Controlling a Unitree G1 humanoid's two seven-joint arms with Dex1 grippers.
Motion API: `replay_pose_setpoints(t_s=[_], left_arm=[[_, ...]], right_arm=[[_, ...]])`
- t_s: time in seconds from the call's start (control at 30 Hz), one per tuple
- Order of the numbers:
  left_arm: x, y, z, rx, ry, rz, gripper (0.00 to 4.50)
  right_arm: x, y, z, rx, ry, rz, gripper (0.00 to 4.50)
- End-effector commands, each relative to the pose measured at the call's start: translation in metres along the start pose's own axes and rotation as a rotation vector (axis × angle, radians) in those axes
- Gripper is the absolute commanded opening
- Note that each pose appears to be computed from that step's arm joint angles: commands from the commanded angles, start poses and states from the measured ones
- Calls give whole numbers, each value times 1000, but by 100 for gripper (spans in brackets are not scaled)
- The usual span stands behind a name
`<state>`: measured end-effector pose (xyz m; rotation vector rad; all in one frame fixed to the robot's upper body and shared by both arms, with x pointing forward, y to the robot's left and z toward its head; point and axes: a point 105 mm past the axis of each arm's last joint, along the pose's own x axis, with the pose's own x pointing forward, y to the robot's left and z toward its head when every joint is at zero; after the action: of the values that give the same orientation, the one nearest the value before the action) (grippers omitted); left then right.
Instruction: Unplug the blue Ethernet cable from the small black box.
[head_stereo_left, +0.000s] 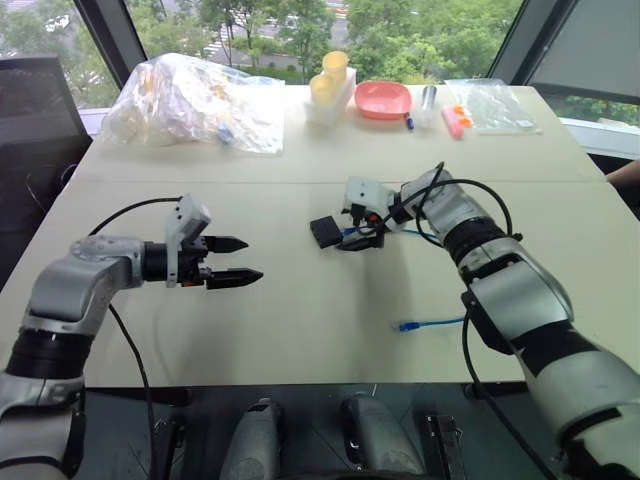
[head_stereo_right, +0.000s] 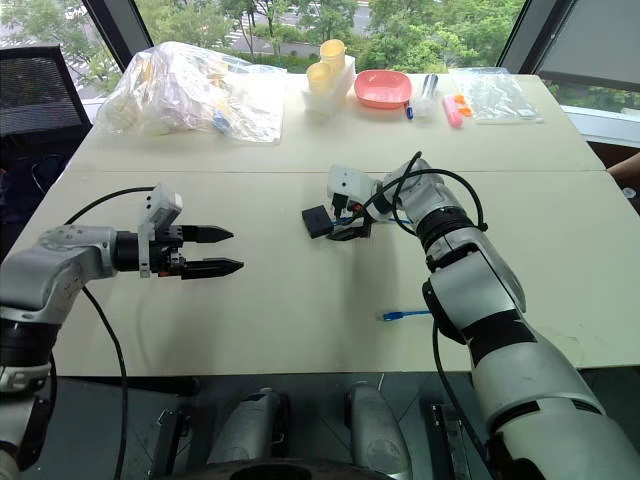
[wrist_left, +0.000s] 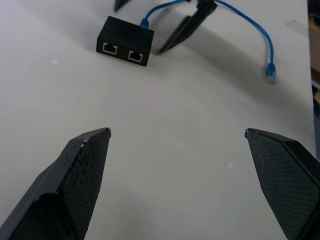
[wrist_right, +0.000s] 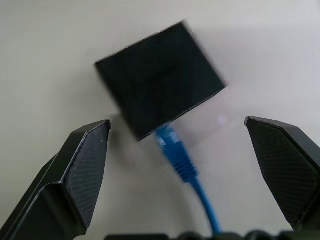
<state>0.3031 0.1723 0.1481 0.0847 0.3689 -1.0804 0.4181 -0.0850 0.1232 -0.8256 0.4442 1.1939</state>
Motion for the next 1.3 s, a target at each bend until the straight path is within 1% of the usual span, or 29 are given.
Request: replay_pose_setpoints(t_s=[0.03, 0.07, 0.13, 0.17, 0.23, 0.27, 0.3, 0.43, 0.5, 0.6, 0.63, 0.7, 0.8, 0.9, 1.0, 1.1, 1.3], left_arm=[[-9, -2, 12, 27, -57, 67, 450], [-10, -2, 11, 25, -59, 82, 450], [-13, -2, 11, 22, -63, 100, 450], [-13, -2, 11, 22, -65, 109, 450], [-14, -2, 11, 22, -66, 118, 450], [-14, -2, 11, 22, -67, 120, 450], [-14, -1, 12, 25, -68, 122, 450], [-15, 5, 19, 45, -75, 130, 450], [-15, 9, 21, 52, -80, 137, 450], [-17, 23, 33, 44, -117, 141, 450], [-17, 30, 42, 17, -157, 123, 450], [-16, 40, 58, -36, -218, 66, 450], [-8, 57, 69, -81, -261, 30, 450], [9, 67, 78, -97, -272, -8, 450], [28, 71, 92, -94, -298, -41, 450], [42, 71, 107, -100, -336, -70, 450], [71, 64, 111, -70, -313, -123, 450]], right_arm=[[10, 14, -21, -17, 97, 59, 363], [12, 18, -24, -8, 99, 79, 320], [15, 23, -26, 6, 94, 100, 212], [16, 25, -26, 18, 88, 110, 165], [18, 27, -27, 26, 82, 118, 50], [20, 29, -28, 25, 82, 121, 13], [20, 28, -28, 25, 78, 114, 2], [17, 14, -18, 28, 29, 15, 2], [12, 3, -13, -21, 30, -57, 2], [-7, -29, 16, -145, -10, -248, 2], [-19, -43, 35, -244, -31, -348, 2], [-37, -55, 62, -429, -64, -477, 2], [-45, -48, 81, -622, -115, -553, 2], [-51, -32, 89, -702, -177, -583, 2], [-56, -20, 91, -710, -214, -608, 2], [-59, -15, 93, -702, -237, -640, 2], [-61, -10, 100, -716, -254, -682, 2]])
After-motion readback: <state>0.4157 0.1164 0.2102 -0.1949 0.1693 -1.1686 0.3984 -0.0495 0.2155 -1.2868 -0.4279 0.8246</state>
